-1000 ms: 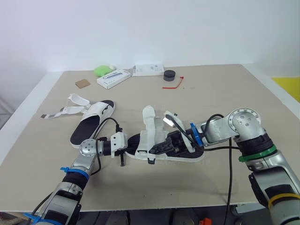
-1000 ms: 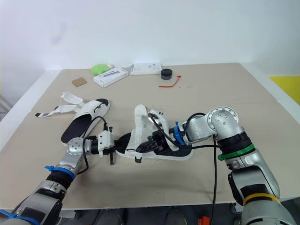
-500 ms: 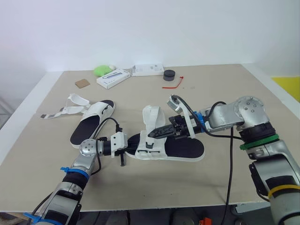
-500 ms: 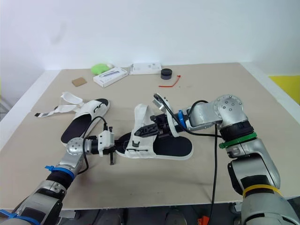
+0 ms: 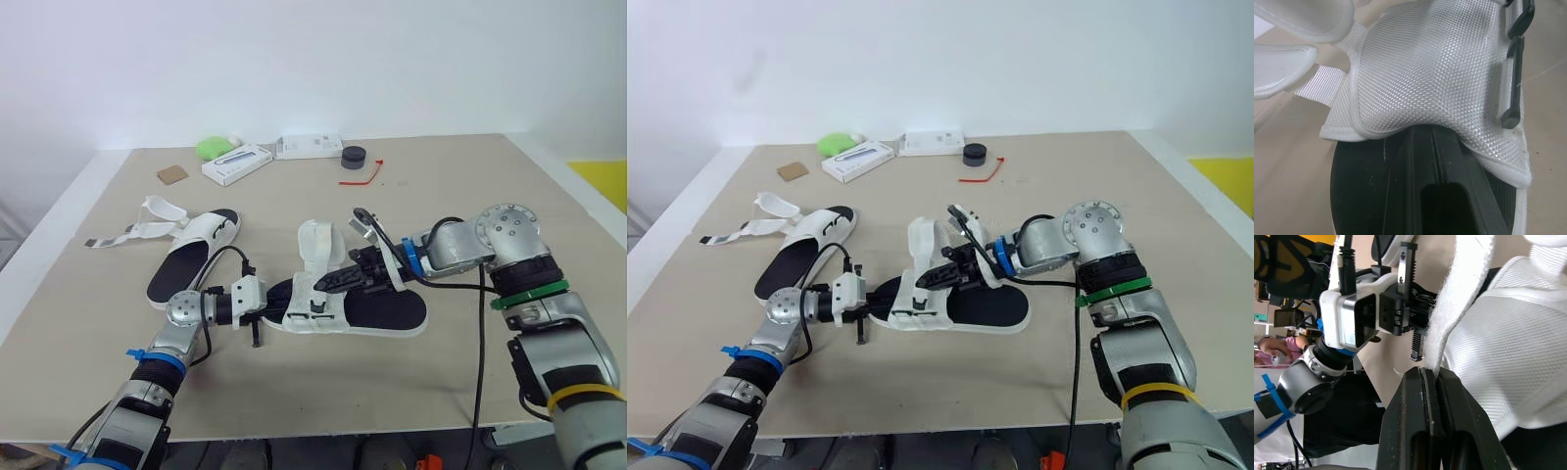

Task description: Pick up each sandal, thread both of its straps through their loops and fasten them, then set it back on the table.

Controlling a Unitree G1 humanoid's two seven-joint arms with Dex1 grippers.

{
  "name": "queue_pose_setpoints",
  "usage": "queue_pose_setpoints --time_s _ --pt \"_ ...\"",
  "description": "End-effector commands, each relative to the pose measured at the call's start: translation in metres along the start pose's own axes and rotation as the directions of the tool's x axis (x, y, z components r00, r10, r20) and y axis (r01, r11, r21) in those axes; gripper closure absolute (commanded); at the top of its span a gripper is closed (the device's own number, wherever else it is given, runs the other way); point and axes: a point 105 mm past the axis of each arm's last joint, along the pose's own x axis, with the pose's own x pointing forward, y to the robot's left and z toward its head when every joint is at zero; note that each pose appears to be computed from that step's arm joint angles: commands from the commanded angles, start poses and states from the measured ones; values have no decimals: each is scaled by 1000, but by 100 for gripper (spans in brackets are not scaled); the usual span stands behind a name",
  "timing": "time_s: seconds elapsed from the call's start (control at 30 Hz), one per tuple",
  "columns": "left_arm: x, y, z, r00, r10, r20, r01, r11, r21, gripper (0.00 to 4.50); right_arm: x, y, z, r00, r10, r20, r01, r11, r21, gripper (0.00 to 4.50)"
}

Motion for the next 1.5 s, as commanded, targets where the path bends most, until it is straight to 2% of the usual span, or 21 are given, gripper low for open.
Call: queue_pose_setpoints --time_s 0.03,0.83,1.0,1.23,1.37,1.4,1.47,1.5 --pt "-15 -96 -87 933 -260 -250 147 906 -396 450 -11 9 13 999 29 43 -27 999 -40 428" --pt "-14 -89 -86 936 -247 -249 136 910 -391 450 0 5 -12 997 69 -36 -71 996 -62 428" --pt "-14 -89 -86 937 -242 -250 131 911 -391 450 4 16 -29 995 67 -74 -81 975 -206 428" --pt "-15 -89 -86 937 -243 -253 131 912 -389 450 17 -11 -60 979 -146 -141 78 912 -402 428" --pt "-14 -88 -86 936 -246 -253 135 912 -388 450 15 -15 -57 980 -147 -131 77 896 -437 428" --pt "-14 -88 -86 935 -247 -253 136 912 -388 450 13 -10 -57 984 -115 -135 44 895 -443 389" --pt "-14 -88 -86 935 -249 -254 138 912 -387 450 6 -3 -56 987 -69 -144 -2 897 -441 362" --pt "-14 -88 -86 934 -250 -254 139 912 -386 450 2 -2 -55 988 -58 -144 -11 899 -438 277"
